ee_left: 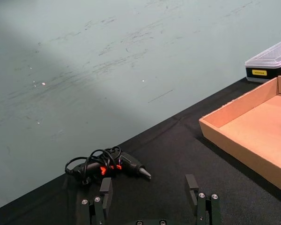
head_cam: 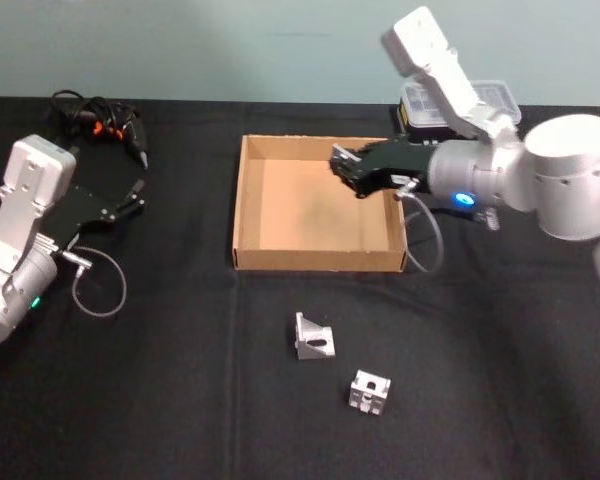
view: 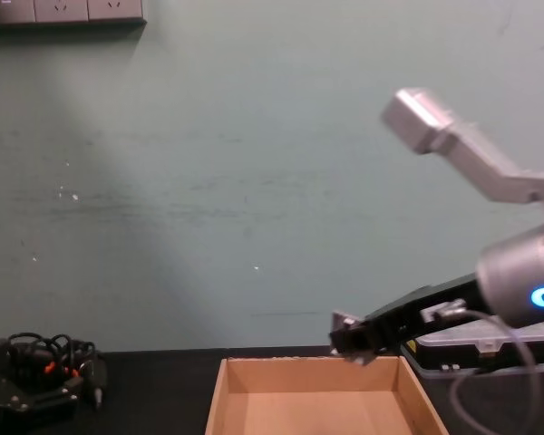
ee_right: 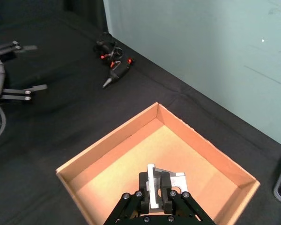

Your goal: Use one hand to pick up the angle iron from the table and place it into the box.

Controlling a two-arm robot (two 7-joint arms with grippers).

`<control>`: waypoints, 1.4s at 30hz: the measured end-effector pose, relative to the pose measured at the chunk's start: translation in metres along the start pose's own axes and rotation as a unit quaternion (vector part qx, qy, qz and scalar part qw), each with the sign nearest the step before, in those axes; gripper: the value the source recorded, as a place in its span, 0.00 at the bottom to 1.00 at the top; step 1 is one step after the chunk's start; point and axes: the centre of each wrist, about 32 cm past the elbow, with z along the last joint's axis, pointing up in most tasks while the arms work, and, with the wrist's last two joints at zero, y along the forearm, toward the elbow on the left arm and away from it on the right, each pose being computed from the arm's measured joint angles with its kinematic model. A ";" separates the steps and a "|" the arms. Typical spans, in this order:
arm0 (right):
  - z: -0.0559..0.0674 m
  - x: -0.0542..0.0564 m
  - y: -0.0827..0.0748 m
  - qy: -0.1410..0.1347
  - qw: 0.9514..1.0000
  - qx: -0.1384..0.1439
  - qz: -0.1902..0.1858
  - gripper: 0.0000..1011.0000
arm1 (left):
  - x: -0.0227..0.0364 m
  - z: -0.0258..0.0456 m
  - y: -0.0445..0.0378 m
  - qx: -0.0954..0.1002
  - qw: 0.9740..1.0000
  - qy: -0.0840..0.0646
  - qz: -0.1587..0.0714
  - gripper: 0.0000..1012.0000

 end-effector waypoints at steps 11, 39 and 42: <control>0.005 -0.001 0.048 -0.003 1.000 -0.026 -0.015 0.16 | 0.0000 0.0000 0.0000 0.000 1.000 0.000 0.000 1.00; -0.007 0.003 0.084 -0.007 0.998 -0.057 -0.021 0.18 | 0.0000 0.0000 0.0000 0.000 1.000 0.000 0.000 1.00; -0.007 0.003 0.084 -0.007 0.998 -0.057 -0.021 0.28 | 0.0000 0.0000 0.0000 0.000 1.000 0.000 0.000 1.00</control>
